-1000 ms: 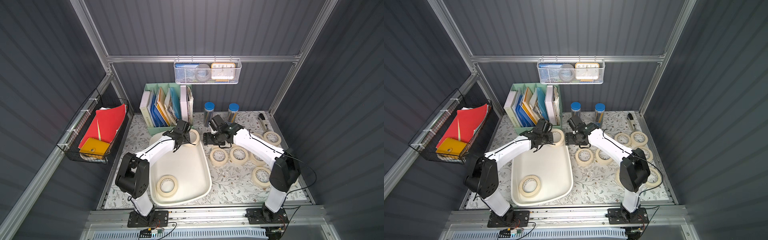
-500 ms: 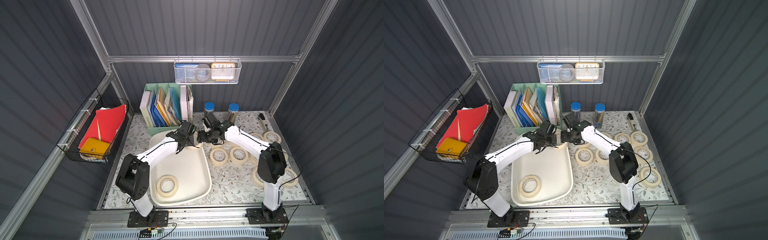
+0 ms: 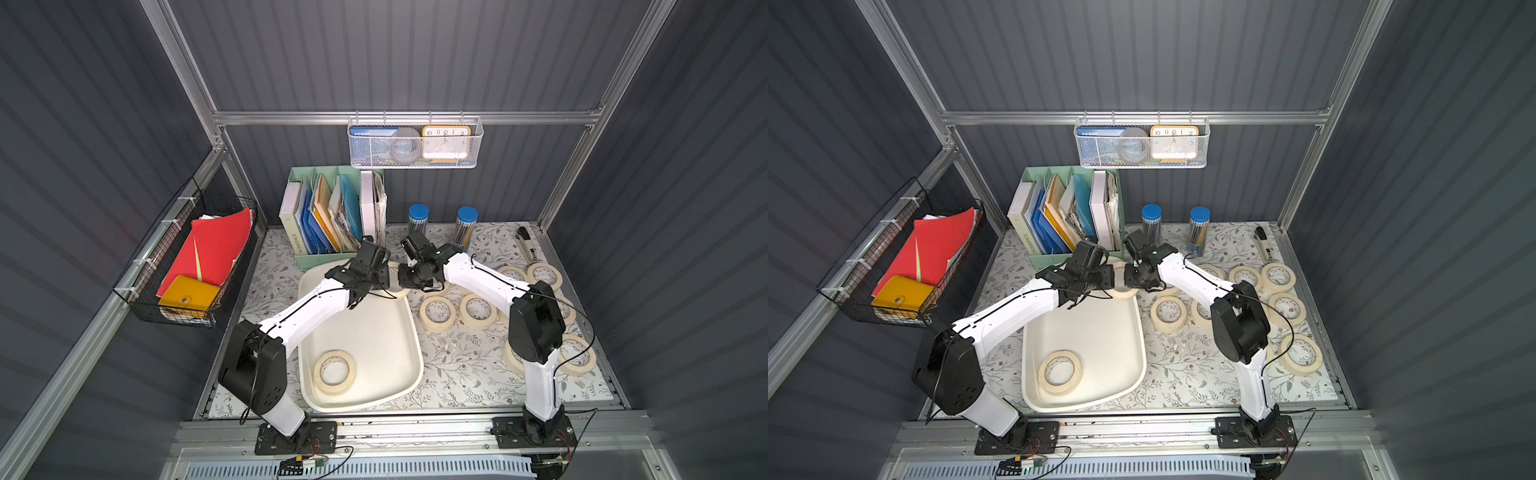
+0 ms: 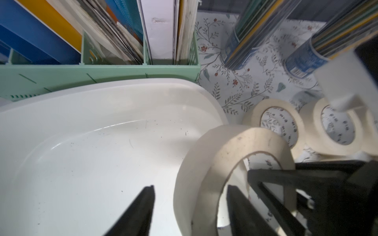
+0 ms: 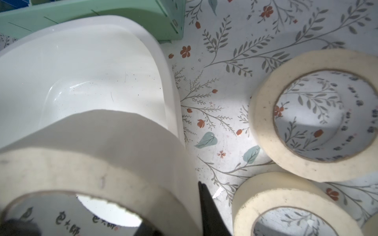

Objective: Take out the art tape in the storage box
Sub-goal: Pick up the art tape from the storage box, then place the art tape at the center of the board.

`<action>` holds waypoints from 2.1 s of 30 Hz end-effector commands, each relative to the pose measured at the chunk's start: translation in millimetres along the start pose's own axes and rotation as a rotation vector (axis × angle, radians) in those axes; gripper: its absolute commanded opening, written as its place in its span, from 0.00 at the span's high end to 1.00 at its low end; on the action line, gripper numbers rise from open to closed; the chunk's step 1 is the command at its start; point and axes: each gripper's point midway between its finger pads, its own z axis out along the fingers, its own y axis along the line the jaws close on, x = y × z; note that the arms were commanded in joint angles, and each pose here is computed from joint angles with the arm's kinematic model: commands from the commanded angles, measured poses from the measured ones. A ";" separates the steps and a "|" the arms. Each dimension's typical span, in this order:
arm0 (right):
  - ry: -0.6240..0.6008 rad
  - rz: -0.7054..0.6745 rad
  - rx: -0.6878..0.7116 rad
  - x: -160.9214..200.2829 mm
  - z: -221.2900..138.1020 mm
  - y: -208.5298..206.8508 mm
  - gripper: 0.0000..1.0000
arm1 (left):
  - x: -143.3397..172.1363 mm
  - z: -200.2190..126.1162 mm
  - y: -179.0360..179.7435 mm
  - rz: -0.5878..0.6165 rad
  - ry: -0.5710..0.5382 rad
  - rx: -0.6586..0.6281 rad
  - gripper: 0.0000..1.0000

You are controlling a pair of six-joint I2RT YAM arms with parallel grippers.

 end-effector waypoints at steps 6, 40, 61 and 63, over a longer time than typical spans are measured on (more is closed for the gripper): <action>-0.097 0.045 0.051 -10.7 -34.5 -16.3 1.00 | -46.1 -54.7 -1.8 0.026 -0.185 0.051 0.08; 0.158 0.523 0.457 230.9 -80.8 -230.4 1.00 | -57.9 -29.9 -8.2 0.024 -0.265 0.055 0.04; 0.100 0.485 0.466 219.9 -93.8 -236.7 0.39 | -47.8 -26.7 -1.7 -0.011 -0.249 0.039 0.03; 0.073 0.430 0.450 207.5 -97.9 -225.8 0.38 | -47.5 -27.0 -1.5 -0.012 -0.249 0.039 0.03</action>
